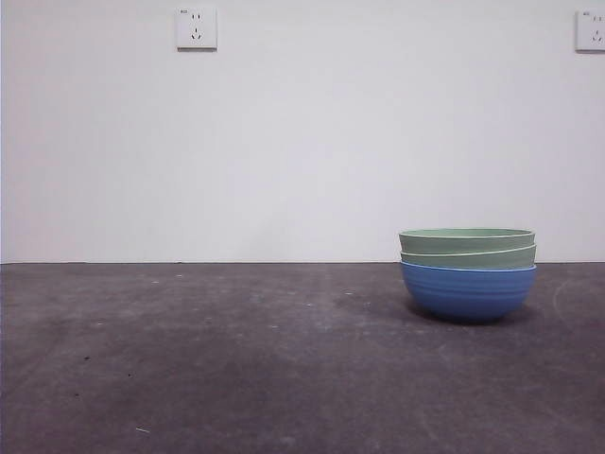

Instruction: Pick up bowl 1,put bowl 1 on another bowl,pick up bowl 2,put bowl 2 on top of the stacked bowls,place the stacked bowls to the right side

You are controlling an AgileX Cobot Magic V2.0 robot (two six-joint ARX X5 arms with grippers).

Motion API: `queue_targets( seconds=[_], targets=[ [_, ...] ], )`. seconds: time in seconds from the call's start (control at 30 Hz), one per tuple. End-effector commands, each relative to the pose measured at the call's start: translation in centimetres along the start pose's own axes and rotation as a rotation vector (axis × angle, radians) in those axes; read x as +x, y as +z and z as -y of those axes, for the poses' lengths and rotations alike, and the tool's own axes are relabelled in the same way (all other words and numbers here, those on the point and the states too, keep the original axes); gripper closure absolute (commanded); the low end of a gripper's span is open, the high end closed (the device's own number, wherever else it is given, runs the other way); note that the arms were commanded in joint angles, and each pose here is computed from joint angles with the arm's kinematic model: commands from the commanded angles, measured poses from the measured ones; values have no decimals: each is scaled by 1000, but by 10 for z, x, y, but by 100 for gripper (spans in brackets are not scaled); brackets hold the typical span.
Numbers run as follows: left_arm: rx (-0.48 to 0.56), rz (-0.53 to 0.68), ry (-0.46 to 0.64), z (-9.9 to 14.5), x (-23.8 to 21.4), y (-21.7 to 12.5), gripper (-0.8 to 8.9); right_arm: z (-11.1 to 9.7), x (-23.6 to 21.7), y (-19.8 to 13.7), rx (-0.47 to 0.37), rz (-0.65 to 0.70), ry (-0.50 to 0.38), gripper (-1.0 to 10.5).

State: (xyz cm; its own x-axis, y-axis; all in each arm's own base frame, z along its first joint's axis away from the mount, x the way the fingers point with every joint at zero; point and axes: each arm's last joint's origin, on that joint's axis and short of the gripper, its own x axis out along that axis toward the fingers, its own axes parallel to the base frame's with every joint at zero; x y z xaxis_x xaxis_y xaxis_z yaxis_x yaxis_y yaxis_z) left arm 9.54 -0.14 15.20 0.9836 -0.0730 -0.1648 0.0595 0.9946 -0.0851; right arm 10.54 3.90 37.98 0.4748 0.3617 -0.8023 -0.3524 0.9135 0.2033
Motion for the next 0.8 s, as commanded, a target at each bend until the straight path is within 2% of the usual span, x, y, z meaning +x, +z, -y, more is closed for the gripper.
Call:
queue_targets(
  seconds=[0.03,0.23,0.33,0.47,0.6,0.8],
  targets=[
    [-8,-12,8,-1,1,-4,816,0,1,-2,1,-16,-4,945],
    [-8,-12,8,-1,1,-4,816,0,1,-2,1,-16,-4,945],
    [-8,-12,8,-1,1,-4,816,1,0,0,-56,16,-19,945],
    [-8,-12,8,-1,1,-4,816,6,-16,-4,-60,286,-68,945],
    [-8,-12,8,-1,1,-4,816,9,-12,-25,-93,531,9,945],
    [-8,-12,8,-1,1,-4,816,28,37,-68,-116,747,-120,945]
  ],
)
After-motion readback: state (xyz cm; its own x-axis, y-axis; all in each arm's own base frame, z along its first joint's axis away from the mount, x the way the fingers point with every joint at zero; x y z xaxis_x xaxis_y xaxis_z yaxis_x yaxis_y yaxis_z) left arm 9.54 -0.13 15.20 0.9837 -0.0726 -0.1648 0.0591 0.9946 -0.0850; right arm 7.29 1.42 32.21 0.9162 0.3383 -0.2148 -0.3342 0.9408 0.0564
